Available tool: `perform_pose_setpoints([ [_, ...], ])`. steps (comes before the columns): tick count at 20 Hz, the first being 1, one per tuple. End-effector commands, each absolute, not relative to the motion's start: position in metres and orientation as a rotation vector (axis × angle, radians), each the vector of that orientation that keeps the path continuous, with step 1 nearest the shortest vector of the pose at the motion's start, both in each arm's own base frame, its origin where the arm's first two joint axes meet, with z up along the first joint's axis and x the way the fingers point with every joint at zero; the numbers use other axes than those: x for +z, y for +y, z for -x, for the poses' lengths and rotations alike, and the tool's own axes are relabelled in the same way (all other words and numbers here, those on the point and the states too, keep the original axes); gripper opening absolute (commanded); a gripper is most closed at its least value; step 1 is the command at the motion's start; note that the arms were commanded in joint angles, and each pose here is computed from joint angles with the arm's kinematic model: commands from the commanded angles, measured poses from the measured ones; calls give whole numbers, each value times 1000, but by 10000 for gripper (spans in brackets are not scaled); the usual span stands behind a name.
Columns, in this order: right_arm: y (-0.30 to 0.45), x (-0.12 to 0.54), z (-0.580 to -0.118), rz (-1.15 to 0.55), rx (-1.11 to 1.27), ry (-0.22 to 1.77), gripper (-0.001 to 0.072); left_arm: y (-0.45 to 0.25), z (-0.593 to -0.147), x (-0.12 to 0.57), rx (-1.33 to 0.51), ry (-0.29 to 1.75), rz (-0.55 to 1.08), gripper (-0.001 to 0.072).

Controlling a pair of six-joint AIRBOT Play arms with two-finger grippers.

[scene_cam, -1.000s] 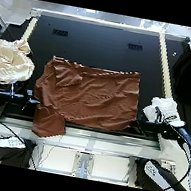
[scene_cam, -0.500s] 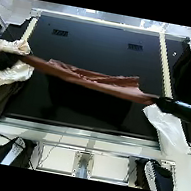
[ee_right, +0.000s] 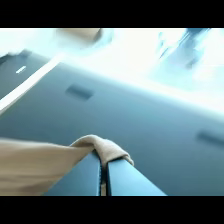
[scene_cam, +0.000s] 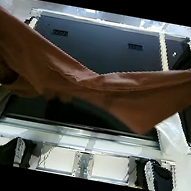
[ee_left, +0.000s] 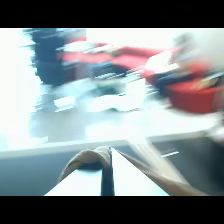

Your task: Fold the shirts.

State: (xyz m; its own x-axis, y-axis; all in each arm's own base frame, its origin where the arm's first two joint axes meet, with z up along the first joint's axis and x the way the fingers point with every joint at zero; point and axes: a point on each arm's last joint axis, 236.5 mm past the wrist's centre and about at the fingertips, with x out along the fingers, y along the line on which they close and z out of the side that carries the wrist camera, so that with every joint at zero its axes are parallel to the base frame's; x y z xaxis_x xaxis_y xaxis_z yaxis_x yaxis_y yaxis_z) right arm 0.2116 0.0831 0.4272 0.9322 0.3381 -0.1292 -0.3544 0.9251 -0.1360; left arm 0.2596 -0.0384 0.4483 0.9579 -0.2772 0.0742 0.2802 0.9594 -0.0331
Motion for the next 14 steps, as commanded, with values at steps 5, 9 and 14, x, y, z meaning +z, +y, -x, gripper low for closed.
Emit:
perform_pose_setpoints([
  [5,30,429,-326,21,280,125,11,18,-300,404,-143,213,170,9],
  [9,26,327,-398,-150,393,449,11,-33,-363,286,-424,638,254,9],
  [14,43,175,-445,-127,456,859,11,-41,-468,105,-165,992,-2,11],
])
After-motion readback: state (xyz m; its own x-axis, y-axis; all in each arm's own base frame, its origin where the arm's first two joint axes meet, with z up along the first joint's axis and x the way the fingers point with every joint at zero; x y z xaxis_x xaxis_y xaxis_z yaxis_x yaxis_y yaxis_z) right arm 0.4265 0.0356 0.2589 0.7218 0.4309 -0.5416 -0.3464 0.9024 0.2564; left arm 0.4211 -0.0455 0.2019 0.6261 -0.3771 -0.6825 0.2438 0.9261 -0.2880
